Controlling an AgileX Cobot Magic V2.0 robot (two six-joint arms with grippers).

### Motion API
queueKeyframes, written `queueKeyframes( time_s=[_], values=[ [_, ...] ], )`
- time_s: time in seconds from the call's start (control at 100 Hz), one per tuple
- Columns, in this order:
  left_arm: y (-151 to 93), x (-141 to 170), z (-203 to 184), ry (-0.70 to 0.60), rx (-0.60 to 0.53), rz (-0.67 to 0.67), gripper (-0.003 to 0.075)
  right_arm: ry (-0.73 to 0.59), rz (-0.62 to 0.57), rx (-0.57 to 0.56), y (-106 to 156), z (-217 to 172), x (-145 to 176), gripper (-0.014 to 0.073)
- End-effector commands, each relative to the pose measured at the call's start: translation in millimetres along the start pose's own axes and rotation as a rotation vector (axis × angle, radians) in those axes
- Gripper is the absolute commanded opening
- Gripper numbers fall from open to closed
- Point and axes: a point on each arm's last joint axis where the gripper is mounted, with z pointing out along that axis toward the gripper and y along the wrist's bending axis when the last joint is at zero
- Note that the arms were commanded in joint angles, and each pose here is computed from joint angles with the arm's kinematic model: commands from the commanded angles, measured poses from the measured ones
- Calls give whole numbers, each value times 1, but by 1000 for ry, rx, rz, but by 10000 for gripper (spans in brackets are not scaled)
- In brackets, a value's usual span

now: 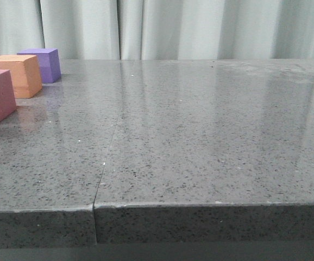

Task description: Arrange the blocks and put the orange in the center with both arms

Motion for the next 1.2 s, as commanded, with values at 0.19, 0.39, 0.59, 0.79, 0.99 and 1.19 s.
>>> queueKeyframes(
  time_s=[0.19, 0.39, 0.59, 0.79, 0.99, 1.19],
  values=[
    [5, 31, -21, -183, 61, -11, -20, -92, -14, -16, 3, -3, -13, 57],
    [10, 67, -18, -235, 78, -14, -20, -92, -14, -16, 3, -3, -13, 57],
    [17, 101, -17, -230, 75, -9, -20, -92, -14, -16, 3, -3, -13, 57],
    [20, 123, -14, -257, 84, -7, -20, -92, -14, -16, 3, -3, -13, 57],
    [22, 140, -8, -239, 81, -5, -20, -92, -14, -16, 3, -3, -13, 57],
    [22, 150, 4, -309, 97, 6, -20, -92, -14, -16, 3, -3, -13, 57]
  ],
)
